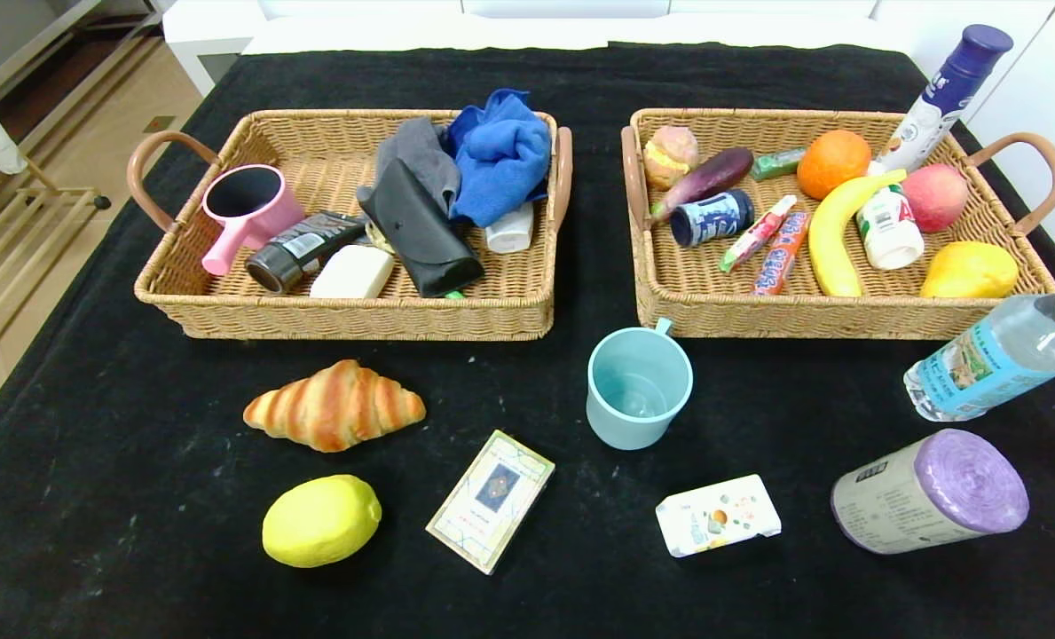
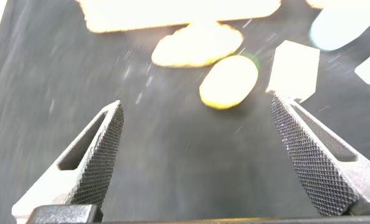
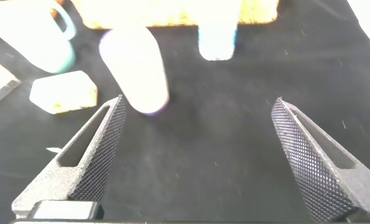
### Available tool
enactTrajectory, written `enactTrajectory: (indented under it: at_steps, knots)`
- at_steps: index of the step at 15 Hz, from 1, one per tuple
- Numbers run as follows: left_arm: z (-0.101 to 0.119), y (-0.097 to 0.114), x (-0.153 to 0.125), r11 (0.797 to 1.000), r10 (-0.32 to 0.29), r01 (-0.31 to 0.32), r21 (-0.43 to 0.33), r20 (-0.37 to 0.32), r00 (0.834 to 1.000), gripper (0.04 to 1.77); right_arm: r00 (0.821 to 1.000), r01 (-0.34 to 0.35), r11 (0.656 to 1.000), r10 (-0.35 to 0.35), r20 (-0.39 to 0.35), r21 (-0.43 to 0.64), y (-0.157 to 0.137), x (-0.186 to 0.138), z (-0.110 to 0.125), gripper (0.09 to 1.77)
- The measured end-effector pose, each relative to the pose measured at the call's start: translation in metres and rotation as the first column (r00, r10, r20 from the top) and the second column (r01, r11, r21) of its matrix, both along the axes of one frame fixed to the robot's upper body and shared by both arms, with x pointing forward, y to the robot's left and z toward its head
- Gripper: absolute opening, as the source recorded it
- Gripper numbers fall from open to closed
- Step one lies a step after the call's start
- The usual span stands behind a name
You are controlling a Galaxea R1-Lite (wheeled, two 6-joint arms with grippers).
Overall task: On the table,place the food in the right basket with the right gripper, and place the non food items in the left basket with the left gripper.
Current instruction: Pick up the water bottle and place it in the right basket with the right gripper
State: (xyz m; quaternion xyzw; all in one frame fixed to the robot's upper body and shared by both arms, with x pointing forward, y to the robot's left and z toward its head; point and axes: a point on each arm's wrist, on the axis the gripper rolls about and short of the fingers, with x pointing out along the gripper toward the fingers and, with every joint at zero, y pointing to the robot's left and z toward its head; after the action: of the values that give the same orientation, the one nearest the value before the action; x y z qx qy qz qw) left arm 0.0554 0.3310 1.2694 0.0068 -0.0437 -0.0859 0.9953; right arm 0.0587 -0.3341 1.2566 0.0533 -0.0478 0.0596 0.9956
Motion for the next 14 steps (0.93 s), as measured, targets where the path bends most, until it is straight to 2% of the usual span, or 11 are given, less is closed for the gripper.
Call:
enactTrajectory:
  at_steps: [3, 6, 9, 12, 14]
  knots:
    - [0.037, 0.001, 0.012, 0.993, -0.121, 0.121, 0.004, -0.033, 0.992, 1.72, 0.997, -0.067, 0.998, 0.067, -0.033, 0.000, -0.001, 0.010, 0.030, 1.71]
    - [0.067, -0.001, 0.034, 0.970, -0.240, 0.241, 0.009, -0.080, 0.967, 1.72, 0.990, -0.117, 0.993, 0.117, -0.075, -0.003, 0.000, 0.029, 0.062, 1.71]
    - [0.091, -0.010, 0.060, 0.934, -0.352, 0.357, 0.016, -0.125, 0.928, 1.72, 0.983, -0.150, 0.989, 0.148, -0.108, -0.010, 0.003, 0.050, 0.086, 1.71]
    - [0.105, -0.026, 0.086, 0.888, -0.451, 0.460, 0.017, -0.175, 0.875, 1.72, 0.971, -0.194, 0.980, 0.187, -0.148, -0.034, 0.007, 0.066, 0.093, 1.71]
    - [0.110, -0.039, 0.103, 0.864, -0.493, 0.503, 0.016, -0.177, 0.852, 1.72, 0.969, -0.202, 0.979, 0.194, -0.150, -0.037, 0.009, 0.076, 0.096, 1.71]
